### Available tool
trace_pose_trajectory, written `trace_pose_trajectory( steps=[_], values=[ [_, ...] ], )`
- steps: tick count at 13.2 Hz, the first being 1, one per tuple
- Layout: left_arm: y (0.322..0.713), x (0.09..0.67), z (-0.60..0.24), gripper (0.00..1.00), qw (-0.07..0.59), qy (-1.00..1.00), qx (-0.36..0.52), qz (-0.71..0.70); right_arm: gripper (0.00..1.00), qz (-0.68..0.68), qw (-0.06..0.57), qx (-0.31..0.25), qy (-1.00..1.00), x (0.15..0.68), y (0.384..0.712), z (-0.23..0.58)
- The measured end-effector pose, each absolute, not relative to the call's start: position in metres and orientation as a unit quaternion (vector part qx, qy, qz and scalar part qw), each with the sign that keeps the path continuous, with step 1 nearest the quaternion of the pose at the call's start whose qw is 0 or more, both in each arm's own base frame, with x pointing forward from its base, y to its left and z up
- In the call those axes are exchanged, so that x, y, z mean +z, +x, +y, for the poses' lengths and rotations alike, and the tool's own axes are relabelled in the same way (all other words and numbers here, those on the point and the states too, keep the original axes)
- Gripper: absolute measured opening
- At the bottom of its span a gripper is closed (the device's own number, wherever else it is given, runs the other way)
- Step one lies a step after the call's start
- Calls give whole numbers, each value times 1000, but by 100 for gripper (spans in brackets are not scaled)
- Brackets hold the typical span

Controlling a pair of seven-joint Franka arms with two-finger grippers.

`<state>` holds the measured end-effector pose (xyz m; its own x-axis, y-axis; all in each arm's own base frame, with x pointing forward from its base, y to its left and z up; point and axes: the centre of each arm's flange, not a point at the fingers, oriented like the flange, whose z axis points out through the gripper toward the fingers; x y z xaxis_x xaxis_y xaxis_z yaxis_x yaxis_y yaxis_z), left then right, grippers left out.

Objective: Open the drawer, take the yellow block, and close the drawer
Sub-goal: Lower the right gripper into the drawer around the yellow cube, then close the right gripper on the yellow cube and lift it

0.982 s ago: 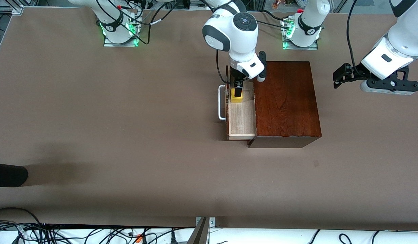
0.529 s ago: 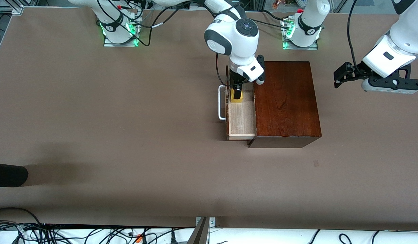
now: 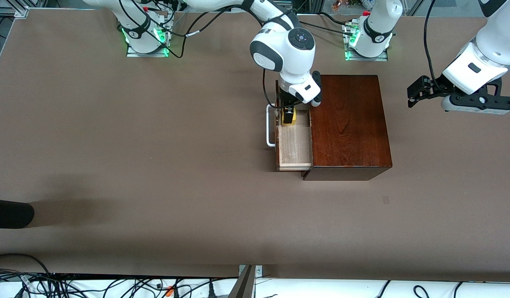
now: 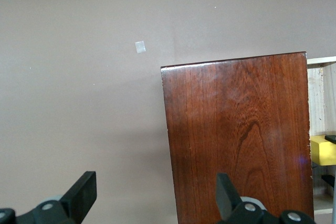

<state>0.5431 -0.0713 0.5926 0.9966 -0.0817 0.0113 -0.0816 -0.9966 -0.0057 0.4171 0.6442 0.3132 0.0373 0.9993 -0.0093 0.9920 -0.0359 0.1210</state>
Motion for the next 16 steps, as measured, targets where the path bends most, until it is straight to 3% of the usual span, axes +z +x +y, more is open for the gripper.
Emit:
trace_pose_trajectory(
  steps=[4,7,8,11,16],
  values=[
    [543,592,-71,100,3,-999,-5,41,96,692,46,45,719,319,419,646],
    [544,591,-71,100,3,-999,-4,41,61,692,46,46,719,320,419,646],
    [544,591,-71,100,3,-999,-4,41,56,691,46,47,720,322,420,645],
    [544,591,-71,100,3,-999,-4,41,56,685,47,48,725,341,427,643],
    [544,591,-71,100,3,-999,-5,41,56,654,32,42,754,438,453,613]
  ],
)
